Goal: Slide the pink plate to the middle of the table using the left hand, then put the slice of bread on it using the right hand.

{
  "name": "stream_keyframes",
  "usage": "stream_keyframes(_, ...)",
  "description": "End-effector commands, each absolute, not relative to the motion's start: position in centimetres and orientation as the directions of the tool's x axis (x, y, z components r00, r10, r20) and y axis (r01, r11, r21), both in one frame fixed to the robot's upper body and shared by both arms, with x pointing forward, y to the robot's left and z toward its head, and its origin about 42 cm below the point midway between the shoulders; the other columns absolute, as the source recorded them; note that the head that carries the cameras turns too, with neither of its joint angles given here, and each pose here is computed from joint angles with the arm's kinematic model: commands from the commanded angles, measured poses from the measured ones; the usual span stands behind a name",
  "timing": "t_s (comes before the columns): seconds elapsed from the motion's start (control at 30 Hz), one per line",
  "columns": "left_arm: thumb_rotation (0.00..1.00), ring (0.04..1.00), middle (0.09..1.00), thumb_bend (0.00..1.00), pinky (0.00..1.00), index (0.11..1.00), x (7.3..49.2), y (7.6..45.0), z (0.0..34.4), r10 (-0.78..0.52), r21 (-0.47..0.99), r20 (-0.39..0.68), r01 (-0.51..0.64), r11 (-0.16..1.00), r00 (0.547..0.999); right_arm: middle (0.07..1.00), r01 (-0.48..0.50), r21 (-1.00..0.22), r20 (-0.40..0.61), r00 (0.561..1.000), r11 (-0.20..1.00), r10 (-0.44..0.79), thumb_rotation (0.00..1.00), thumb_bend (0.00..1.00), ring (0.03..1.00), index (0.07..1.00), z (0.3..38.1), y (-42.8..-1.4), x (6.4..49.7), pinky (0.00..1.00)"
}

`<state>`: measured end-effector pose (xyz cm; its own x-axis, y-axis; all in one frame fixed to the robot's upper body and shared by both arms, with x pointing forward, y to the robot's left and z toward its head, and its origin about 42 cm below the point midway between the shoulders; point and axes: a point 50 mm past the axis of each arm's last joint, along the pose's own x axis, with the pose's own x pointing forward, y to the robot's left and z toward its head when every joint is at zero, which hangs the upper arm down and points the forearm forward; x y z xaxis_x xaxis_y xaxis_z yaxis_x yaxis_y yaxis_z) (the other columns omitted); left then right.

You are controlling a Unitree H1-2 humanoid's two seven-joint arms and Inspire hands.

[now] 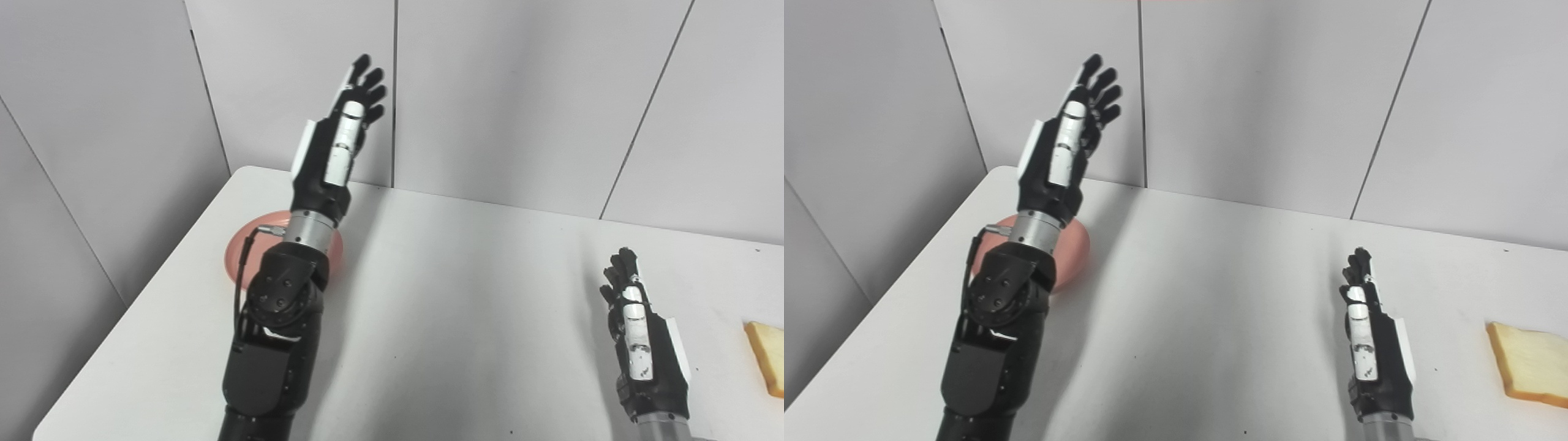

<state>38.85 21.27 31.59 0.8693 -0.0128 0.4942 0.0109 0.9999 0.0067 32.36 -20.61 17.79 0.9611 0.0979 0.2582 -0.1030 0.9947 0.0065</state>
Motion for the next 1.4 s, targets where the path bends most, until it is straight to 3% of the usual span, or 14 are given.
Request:
stream_keyframes(0.0, 1.00, 0.930, 0.938, 0.46, 0.92, 0.937, 38.6, 22.9, 35.1, 0.027, 0.004, 0.589, -0.036, 0.999, 0.807, 1.000, -0.110, 0.018, 0.315, 0.944, 0.994, 0.099, 1.00, 0.25, 1.000, 1.000, 19.3, -20.4, 32.6, 1.00)
stream_keyframes(0.4, 1.00, 0.925, 0.923, 0.48, 0.89, 0.912, 39.3, 31.3, 34.3, 0.205, -0.069, 0.575, -0.203, 0.977, 0.792, 1.000, -0.109, 0.022, 0.313, 0.945, 0.994, 0.096, 1.00, 0.24, 1.000, 1.000, 19.7, -20.2, 32.5, 1.00)
stream_keyframes(0.67, 1.00, 0.914, 0.920, 0.48, 0.91, 0.907, 39.3, 35.6, 32.7, 0.282, -0.145, 0.525, -0.242, 0.959, 0.803, 1.000, -0.106, 0.024, 0.316, 0.944, 0.994, 0.093, 1.00, 0.24, 1.000, 1.000, 19.8, -20.1, 32.4, 1.00)
stream_keyframes(1.37, 1.00, 0.925, 0.923, 0.45, 0.93, 0.908, 40.4, 39.9, 27.0, 0.373, -0.217, 0.333, -0.315, 0.924, 0.866, 1.000, -0.107, 0.006, 0.313, 0.945, 0.994, 0.100, 1.00, 0.22, 1.000, 1.000, 20.2, -20.0, 32.1, 1.00)
